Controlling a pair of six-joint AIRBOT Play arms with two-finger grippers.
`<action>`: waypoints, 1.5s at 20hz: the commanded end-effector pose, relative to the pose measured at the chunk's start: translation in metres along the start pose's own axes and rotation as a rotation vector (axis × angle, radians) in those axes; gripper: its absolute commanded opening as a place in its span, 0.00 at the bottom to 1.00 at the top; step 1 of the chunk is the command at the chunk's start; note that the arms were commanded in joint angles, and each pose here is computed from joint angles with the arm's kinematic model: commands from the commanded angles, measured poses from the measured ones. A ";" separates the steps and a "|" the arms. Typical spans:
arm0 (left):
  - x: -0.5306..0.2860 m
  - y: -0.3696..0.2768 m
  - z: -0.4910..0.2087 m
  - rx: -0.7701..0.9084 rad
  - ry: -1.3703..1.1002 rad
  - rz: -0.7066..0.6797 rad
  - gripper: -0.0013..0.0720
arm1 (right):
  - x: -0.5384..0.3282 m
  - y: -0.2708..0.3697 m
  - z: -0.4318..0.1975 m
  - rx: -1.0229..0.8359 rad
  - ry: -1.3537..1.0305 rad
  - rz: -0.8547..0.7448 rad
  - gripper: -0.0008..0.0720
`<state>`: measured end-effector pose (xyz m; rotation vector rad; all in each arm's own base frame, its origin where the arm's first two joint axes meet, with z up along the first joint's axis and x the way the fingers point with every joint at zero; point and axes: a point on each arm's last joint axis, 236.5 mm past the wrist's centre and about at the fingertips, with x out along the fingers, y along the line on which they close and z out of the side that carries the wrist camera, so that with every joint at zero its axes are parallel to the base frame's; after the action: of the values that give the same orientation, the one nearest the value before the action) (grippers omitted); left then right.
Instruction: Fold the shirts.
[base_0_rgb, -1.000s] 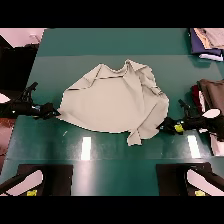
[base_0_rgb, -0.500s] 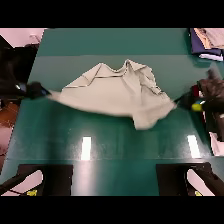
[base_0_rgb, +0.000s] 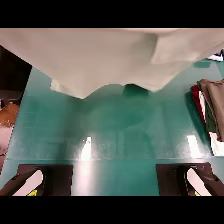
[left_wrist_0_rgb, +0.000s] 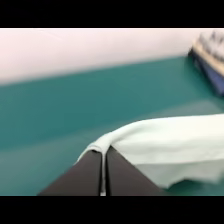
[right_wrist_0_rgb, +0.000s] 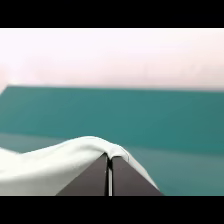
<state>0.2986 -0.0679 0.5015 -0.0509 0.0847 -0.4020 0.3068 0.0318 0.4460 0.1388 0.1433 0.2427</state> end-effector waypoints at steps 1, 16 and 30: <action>-0.082 -0.061 0.077 0.123 -0.287 0.014 0.05 | -0.066 0.025 0.062 -0.157 -0.139 -0.088 0.03; 0.060 0.062 -0.216 -0.404 0.585 0.023 0.05 | 0.051 -0.090 -0.176 0.118 0.860 -0.170 0.03; 0.240 0.181 -0.365 -0.473 0.468 0.218 0.05 | 0.283 -0.132 -0.327 0.252 0.787 -0.172 0.03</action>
<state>0.5177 -0.0311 0.1048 -0.4189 0.7924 -0.2608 0.5132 0.0149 0.0742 0.2475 1.1139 0.1288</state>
